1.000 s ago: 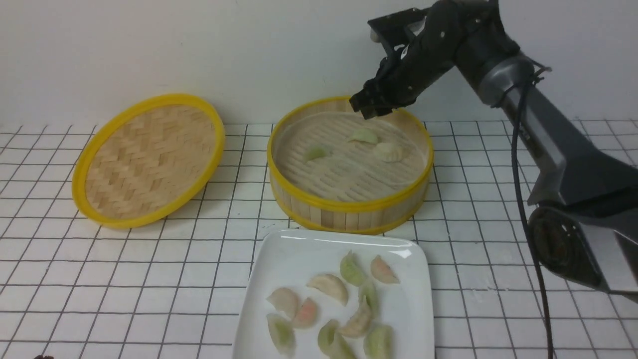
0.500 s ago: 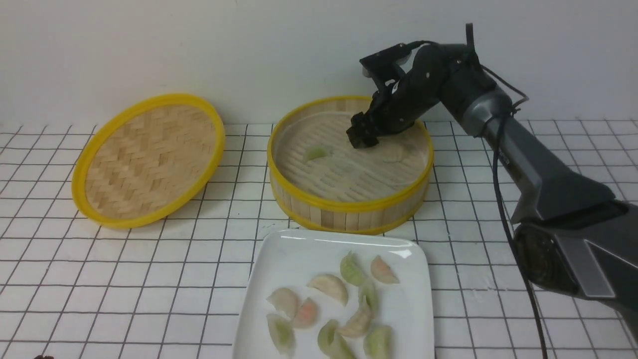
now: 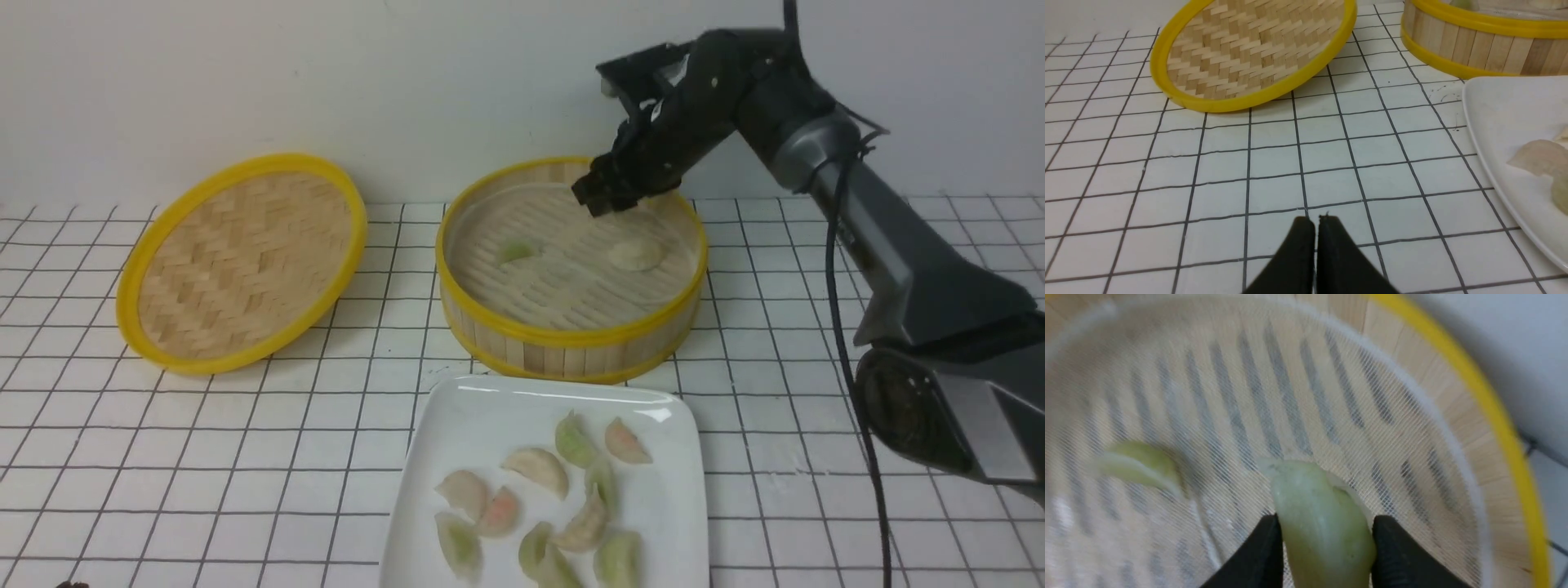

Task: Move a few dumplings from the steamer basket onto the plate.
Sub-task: Use the right arm to grab a dumpling from inside the steamer

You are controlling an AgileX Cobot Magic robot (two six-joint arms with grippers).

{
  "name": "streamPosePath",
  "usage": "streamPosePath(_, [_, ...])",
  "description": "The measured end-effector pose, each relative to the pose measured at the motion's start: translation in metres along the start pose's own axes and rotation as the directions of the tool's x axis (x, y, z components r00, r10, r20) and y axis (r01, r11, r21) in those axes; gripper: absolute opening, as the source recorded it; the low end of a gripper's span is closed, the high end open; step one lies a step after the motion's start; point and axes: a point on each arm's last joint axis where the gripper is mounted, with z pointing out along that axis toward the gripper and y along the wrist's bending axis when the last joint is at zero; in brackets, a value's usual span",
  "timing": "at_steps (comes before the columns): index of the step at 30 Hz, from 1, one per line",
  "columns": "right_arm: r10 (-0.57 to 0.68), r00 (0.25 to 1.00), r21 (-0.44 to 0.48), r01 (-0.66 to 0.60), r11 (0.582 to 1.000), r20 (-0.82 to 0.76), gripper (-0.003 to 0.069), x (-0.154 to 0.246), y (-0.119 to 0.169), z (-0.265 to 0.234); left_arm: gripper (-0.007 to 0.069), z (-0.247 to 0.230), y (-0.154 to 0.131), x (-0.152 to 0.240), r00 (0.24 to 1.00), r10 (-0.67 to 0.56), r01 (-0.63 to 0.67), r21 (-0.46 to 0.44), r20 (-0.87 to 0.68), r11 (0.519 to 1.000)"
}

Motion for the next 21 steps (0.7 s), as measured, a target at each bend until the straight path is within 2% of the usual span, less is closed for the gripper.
streamPosePath(5, [0.059, 0.998, -0.015, -0.059, 0.998, 0.013, 0.0255, -0.015, 0.009, -0.053, -0.0006, 0.000, 0.000, 0.000, 1.000, 0.000, 0.000, 0.000, 0.000, 1.000])
streamPosePath(6, [0.075, 0.997, -0.033, -0.075, 0.997, 0.007, 0.0255, -0.017, 0.015, -0.077, -0.0006, 0.000, 0.000, 0.000, 1.000, 0.000, 0.000, 0.000, 0.000, 1.000])
streamPosePath(9, [0.114, 0.992, -0.087, -0.119, 0.989, -0.055, 0.0255, -0.004, 0.028, -0.110, -0.0006, 0.000, 0.000, 0.000, 1.000, 0.000, 0.000, 0.000, 0.000, 1.000])
streamPosePath(12, [0.114, 0.981, -0.143, -0.137, 0.980, -0.159, 0.0255, 0.028, 0.048, -0.135, -0.0006, 0.000, 0.000, 0.000, 1.000, 0.000, 0.000, 0.000, 0.000, 1.000])
streamPosePath(14, [0.101, 0.969, -0.161, -0.140, 0.977, -0.226, 0.0255, 0.048, 0.061, -0.137, -0.0006, 0.000, 0.000, 0.000, 1.000, 0.000, 0.000, 0.000, 0.000, 1.000])
streamPosePath(17, [0.040, 0.935, -0.196, -0.116, 0.974, -0.353, 0.0255, 0.088, 0.094, -0.118, -0.0006, 0.000, 0.000, 0.000, 1.000, 0.000, 0.000, 0.000, 0.000, 1.000])
streamPosePath(21, [-0.026, 0.947, -0.217, -0.047, 0.975, -0.320, 0.0255, 0.106, 0.121, -0.090, -0.0006, 0.000, 0.000, 0.000, 1.000, 0.000, 0.000, 0.000, 0.000, 1.000])
